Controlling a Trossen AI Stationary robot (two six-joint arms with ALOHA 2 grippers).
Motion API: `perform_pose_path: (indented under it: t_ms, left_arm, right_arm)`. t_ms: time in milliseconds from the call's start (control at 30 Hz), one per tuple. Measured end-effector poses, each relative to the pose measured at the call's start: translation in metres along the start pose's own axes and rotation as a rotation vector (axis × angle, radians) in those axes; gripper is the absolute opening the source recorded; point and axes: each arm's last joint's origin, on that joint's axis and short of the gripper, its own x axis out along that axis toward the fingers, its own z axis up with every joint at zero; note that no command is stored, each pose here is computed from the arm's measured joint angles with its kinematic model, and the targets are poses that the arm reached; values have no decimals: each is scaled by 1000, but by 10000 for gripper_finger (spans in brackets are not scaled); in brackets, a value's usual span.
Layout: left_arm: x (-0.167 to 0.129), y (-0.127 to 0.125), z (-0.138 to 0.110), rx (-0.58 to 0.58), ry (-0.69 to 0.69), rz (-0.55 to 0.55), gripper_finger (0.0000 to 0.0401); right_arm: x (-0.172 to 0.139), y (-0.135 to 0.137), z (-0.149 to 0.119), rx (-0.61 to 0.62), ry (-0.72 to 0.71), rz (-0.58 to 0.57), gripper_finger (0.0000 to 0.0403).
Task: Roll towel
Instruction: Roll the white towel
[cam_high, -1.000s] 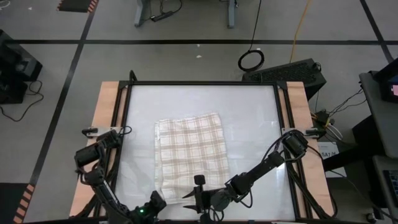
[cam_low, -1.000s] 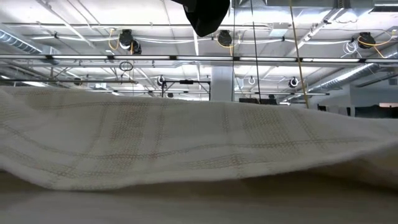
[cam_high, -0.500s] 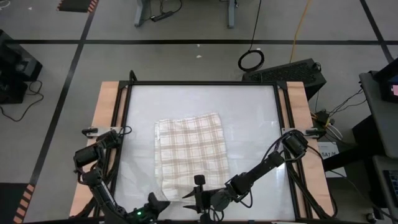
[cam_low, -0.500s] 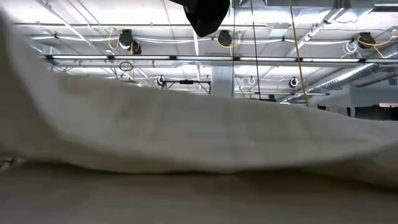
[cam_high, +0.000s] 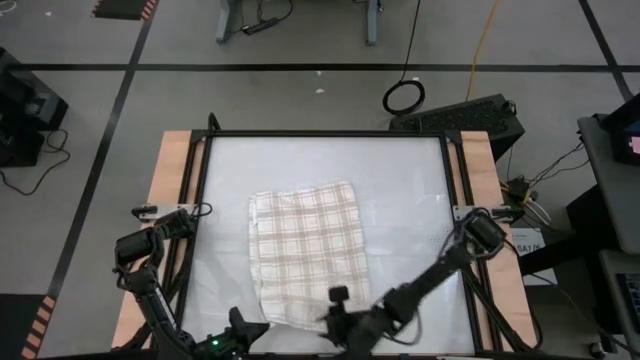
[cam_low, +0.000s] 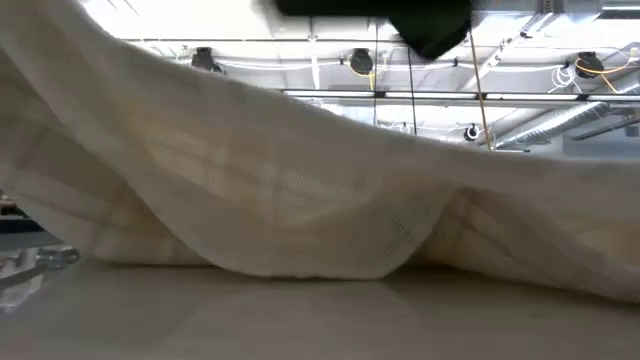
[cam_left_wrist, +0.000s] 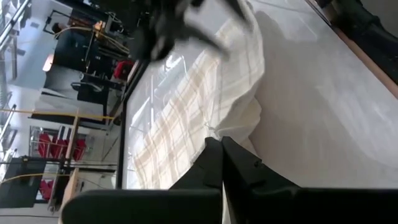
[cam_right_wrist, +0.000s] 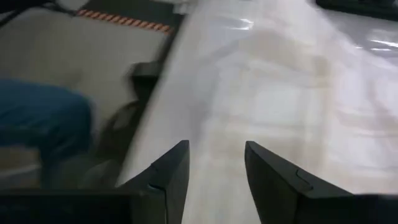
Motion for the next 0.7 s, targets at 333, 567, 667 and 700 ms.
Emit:
perform_pose_path:
  t_ms: [333, 567, 667, 700]
  left_arm:
    - [8, 4, 1, -9, 19, 9, 0]
    - [10, 5, 2, -16, 22, 10, 0]
    - [10, 5, 2, -16, 21, 10, 0]
    - [10, 5, 2, -17, 21, 10, 0]
  right_arm:
    - [-49, 50, -37, 25, 157, -92, 222]
    - [-67, 60, -57, 15, 217, -185, 246]
    - [-68, 60, -58, 26, 222, -190, 225]
    - [-68, 60, -58, 26, 222, -190, 215]
